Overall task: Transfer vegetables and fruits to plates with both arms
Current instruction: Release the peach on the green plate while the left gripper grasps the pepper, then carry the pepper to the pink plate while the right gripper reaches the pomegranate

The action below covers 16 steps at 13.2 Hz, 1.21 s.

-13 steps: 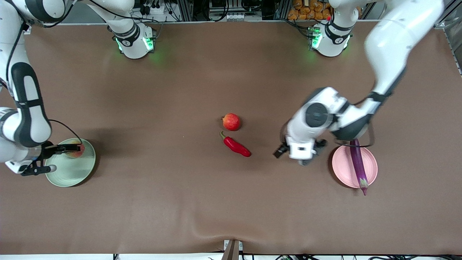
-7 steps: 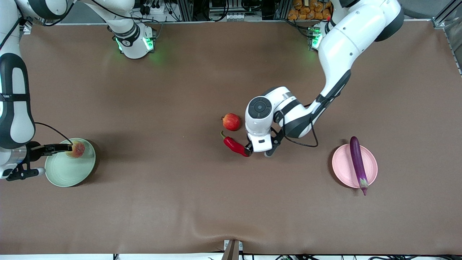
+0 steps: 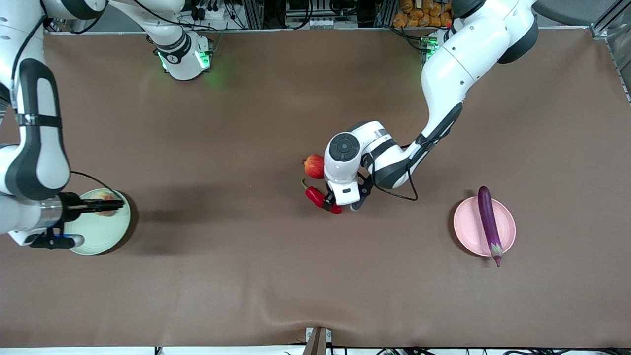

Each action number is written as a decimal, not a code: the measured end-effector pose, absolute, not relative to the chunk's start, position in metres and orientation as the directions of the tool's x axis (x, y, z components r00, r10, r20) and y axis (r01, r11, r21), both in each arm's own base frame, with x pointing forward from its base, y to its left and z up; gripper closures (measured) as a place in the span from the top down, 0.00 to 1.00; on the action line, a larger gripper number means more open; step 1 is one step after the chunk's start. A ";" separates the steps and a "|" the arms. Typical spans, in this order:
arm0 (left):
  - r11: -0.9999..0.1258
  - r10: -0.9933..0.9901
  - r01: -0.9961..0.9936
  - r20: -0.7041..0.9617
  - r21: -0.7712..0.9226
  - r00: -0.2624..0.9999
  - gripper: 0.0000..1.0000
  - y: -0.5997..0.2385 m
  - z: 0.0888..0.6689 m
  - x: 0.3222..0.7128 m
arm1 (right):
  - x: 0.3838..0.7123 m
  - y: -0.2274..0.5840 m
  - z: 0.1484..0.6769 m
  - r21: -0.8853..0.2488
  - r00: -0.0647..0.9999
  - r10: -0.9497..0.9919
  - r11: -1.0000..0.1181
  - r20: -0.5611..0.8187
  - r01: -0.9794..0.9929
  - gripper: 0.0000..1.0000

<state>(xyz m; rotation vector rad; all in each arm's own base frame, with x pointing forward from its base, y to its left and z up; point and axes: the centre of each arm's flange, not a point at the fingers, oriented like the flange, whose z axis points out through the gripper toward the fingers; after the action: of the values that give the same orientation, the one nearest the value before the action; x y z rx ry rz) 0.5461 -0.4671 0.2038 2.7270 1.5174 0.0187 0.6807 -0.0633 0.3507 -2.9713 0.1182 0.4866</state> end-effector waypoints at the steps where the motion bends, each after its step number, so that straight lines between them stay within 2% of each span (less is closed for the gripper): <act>1: -0.525 0.851 0.851 0.002 0.017 0.525 1.00 -0.465 0.199 0.547 | 0.682 -0.050 0.351 -0.108 0.940 -0.092 -0.985 -0.328 -0.134 1.00; 8: -0.470 0.882 0.882 -0.022 0.041 0.471 0.99 -0.466 0.191 0.550 | 0.683 -0.022 0.356 -0.103 0.898 -0.260 -0.944 -0.356 -0.314 1.00; 12: -0.458 0.885 0.884 -0.043 0.091 0.463 0.94 -0.465 0.186 0.558 | 0.683 -0.008 0.356 -0.097 0.892 -0.274 -0.940 -0.361 -0.328 1.00; 13: -0.456 0.885 0.884 -0.052 0.103 0.462 0.86 -0.465 0.182 0.558 | 0.683 -0.007 0.356 -0.096 0.892 -0.274 -0.940 -0.361 -0.327 1.00; 14: -0.454 0.884 0.883 -0.065 0.116 0.463 0.86 -0.467 0.179 0.558 | 0.683 -0.007 0.356 -0.096 0.892 -0.274 -0.940 -0.361 -0.327 1.00; 15: -0.454 0.882 0.882 -0.075 0.125 0.464 0.81 -0.469 0.177 0.558 | 0.683 -0.007 0.356 -0.096 0.891 -0.274 -0.940 -0.361 -0.328 1.00; 16: -0.454 0.881 0.882 -0.081 0.128 0.465 0.73 -0.470 0.174 0.557 | 0.683 -0.007 0.356 -0.096 0.891 -0.274 -0.940 -0.362 -0.328 1.00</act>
<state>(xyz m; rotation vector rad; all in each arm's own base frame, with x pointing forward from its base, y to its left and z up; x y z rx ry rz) 0.5569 -0.4700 0.1743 2.5562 1.5503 -0.0035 0.6833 -0.0069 0.3560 -2.9038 0.4647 0.5223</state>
